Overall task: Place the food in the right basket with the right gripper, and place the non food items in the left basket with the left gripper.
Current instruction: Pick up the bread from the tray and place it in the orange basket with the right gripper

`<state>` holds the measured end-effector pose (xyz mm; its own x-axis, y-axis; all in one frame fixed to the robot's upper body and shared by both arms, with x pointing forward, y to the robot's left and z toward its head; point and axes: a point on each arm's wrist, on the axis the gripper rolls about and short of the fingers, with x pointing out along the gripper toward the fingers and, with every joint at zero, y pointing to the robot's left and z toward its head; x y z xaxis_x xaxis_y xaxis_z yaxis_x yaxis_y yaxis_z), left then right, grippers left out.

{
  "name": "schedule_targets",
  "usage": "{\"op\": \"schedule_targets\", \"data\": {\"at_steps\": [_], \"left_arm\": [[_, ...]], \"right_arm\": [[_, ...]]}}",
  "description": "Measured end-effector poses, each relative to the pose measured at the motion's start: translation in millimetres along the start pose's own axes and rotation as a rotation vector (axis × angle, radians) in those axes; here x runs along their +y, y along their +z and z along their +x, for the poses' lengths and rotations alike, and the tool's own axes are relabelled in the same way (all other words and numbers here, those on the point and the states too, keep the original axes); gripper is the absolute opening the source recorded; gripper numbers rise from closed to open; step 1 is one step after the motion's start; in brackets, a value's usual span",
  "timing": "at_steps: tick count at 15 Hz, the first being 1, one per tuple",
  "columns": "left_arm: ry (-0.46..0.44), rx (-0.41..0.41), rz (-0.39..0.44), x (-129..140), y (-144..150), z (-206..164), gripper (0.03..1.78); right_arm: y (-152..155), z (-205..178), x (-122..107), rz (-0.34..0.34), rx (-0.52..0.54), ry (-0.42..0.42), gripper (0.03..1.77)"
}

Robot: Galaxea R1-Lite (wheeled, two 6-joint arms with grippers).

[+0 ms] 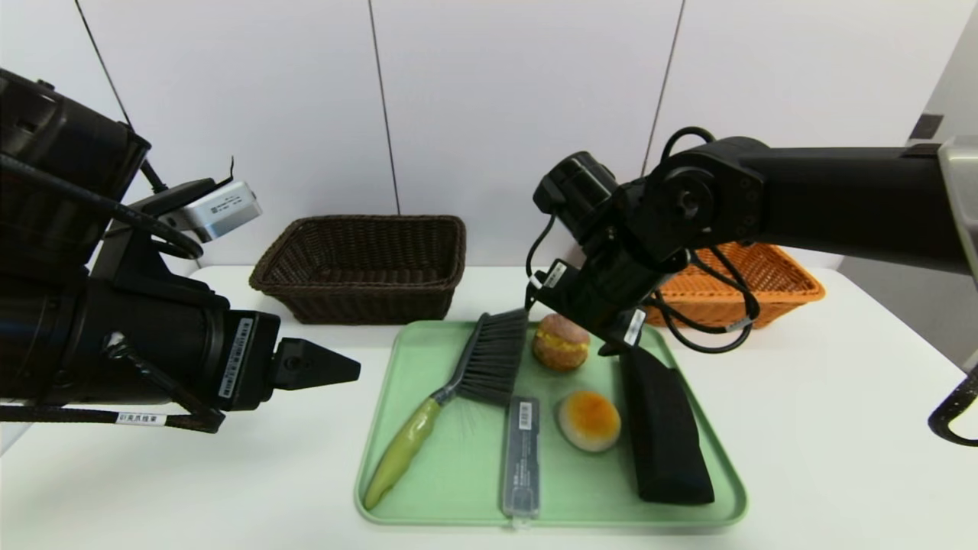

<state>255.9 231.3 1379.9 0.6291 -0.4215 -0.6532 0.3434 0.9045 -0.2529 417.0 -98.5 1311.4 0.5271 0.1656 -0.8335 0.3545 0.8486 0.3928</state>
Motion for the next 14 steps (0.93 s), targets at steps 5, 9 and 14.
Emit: {"op": "schedule_targets", "data": {"at_steps": [5,9,14], "left_arm": [[0.005,0.001,0.0,2.1,-6.3,-5.1,1.69],[0.004,-0.005,0.0,2.4,-7.6,-8.2,1.69],[0.004,-0.003,0.0,3.2,-10.2,-9.3,1.69]], "right_arm": [[-3.0,16.1,-1.8,-0.011,0.021,-0.05,1.71],[-1.9,22.6,-3.3,-0.023,-0.012,-0.085,1.71],[6.0,34.1,-8.5,-0.017,-0.019,-0.109,1.71]]}}
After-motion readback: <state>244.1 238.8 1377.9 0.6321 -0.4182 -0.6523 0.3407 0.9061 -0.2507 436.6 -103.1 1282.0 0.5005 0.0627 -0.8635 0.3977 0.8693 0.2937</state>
